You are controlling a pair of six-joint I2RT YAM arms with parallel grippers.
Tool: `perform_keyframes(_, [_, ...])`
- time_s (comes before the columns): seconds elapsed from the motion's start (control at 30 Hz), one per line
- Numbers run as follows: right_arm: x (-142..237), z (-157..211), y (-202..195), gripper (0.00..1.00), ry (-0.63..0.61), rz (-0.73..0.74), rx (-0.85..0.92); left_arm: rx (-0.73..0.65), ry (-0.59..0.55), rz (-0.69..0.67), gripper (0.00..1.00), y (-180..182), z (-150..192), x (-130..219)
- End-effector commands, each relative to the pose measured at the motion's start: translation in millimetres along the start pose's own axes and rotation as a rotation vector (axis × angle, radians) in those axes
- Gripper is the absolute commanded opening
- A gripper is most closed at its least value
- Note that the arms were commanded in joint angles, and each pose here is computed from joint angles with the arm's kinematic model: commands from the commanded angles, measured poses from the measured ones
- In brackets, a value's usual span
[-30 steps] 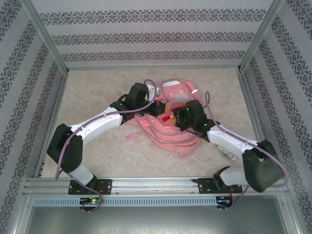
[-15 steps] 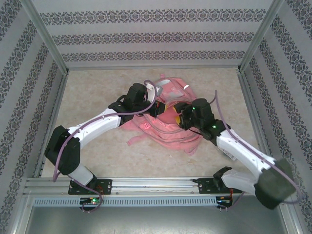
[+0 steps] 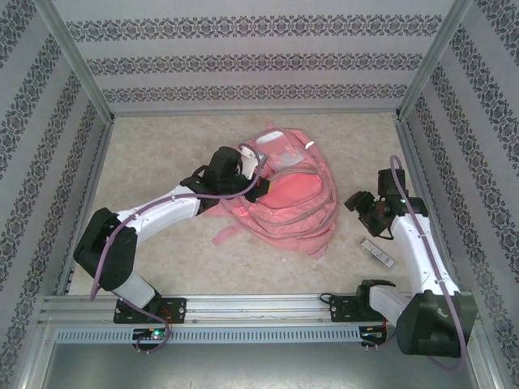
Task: Pack the student bag
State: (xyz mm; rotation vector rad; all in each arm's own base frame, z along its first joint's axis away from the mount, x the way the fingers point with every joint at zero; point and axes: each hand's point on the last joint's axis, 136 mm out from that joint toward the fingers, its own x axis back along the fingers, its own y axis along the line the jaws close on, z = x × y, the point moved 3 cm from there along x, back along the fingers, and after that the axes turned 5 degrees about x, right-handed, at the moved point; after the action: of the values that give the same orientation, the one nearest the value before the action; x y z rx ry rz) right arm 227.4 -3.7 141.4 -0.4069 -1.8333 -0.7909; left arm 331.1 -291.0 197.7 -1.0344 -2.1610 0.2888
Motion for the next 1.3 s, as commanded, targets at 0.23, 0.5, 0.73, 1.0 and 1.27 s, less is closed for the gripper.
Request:
perform_keyframes(0.23, [-0.6,55.7,-105.5,0.84,0.040,0.461,-0.620,0.051,-0.037,-0.061,0.00,44.0,5.3,20.7])
perform_keyframes(0.5, [-16.8,54.8,-109.8,0.98,-0.014,0.368,-0.868,0.063,-0.006,-0.025,0.00,40.3,11.3,19.2])
perform_keyframes(0.73, [-48.4,42.4,-119.1,0.97,-0.013,0.328,-0.992,0.074,-0.023,-0.002,0.00,36.5,9.4,20.5])
perform_keyframes(1.0, [-78.9,28.9,-125.8,0.91,0.011,0.321,-0.995,0.055,-0.025,-0.008,0.00,33.8,4.7,25.2])
perform_keyframes(1.27, [-83.9,18.8,-123.5,0.65,0.012,0.305,-0.910,0.064,-0.038,-0.003,0.00,31.5,0.5,26.9])
